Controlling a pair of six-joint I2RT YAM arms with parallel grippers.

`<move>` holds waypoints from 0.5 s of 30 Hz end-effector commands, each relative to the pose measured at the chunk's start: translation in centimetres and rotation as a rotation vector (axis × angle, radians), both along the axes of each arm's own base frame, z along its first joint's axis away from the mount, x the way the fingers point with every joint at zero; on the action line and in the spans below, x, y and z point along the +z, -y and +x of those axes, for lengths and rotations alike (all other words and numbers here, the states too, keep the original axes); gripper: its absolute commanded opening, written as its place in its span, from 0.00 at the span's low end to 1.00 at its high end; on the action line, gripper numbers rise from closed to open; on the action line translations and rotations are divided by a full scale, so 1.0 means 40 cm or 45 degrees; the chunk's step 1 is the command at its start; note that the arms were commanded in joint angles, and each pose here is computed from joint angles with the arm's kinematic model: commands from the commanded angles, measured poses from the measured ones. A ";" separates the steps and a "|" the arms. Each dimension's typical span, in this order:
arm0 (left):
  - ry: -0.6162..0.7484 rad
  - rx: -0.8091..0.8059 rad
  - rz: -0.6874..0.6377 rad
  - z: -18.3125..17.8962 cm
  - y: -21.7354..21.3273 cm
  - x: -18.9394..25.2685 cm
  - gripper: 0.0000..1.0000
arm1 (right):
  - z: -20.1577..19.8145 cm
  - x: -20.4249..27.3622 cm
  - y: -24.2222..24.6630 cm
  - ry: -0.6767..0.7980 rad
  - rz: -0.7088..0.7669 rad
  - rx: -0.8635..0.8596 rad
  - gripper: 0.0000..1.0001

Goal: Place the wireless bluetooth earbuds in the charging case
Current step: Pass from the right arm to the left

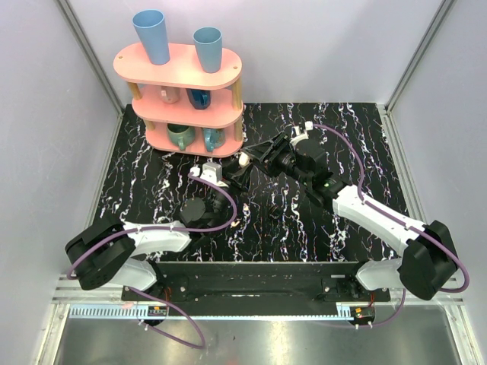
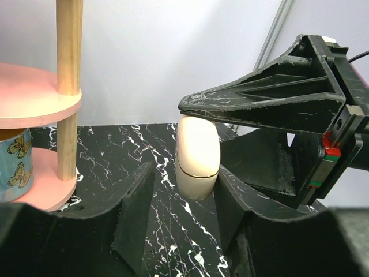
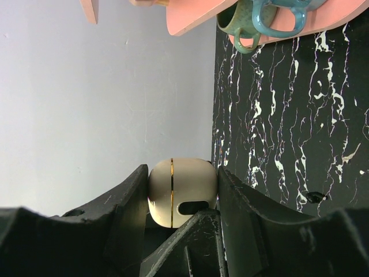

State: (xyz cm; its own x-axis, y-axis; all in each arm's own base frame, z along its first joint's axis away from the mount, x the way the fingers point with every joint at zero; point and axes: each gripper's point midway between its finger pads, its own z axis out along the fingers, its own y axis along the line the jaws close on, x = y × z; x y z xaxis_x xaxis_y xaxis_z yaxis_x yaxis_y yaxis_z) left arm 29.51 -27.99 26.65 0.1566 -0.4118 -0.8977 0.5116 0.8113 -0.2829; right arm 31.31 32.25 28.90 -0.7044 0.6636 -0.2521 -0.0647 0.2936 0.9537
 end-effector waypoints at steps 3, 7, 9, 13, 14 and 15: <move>0.285 0.050 -0.440 -0.035 -0.085 0.234 0.51 | -0.020 0.041 -0.012 0.044 0.060 0.038 0.36; 0.282 0.047 -0.452 -0.034 -0.086 0.235 0.53 | -0.020 0.042 -0.010 0.049 0.061 0.036 0.36; 0.286 0.045 -0.455 -0.034 -0.086 0.239 0.52 | -0.021 0.038 -0.011 0.044 0.060 0.038 0.36; 0.277 0.039 -0.465 -0.034 -0.084 0.236 0.46 | -0.018 0.038 -0.010 0.049 0.056 0.033 0.36; 0.276 0.039 -0.468 -0.033 -0.084 0.236 0.45 | -0.021 0.038 -0.011 0.048 0.056 0.037 0.36; 0.275 0.034 -0.472 -0.033 -0.083 0.237 0.43 | -0.019 0.038 -0.010 0.047 0.057 0.033 0.36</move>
State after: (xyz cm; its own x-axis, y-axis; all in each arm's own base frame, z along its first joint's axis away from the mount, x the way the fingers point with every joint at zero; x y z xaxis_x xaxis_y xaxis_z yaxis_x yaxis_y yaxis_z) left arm 29.62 -27.98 26.68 0.1506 -0.4197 -0.8951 0.5055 0.8108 -0.2951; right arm 31.30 32.27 28.79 -0.7034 0.6659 -0.2485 -0.0640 0.2888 0.9553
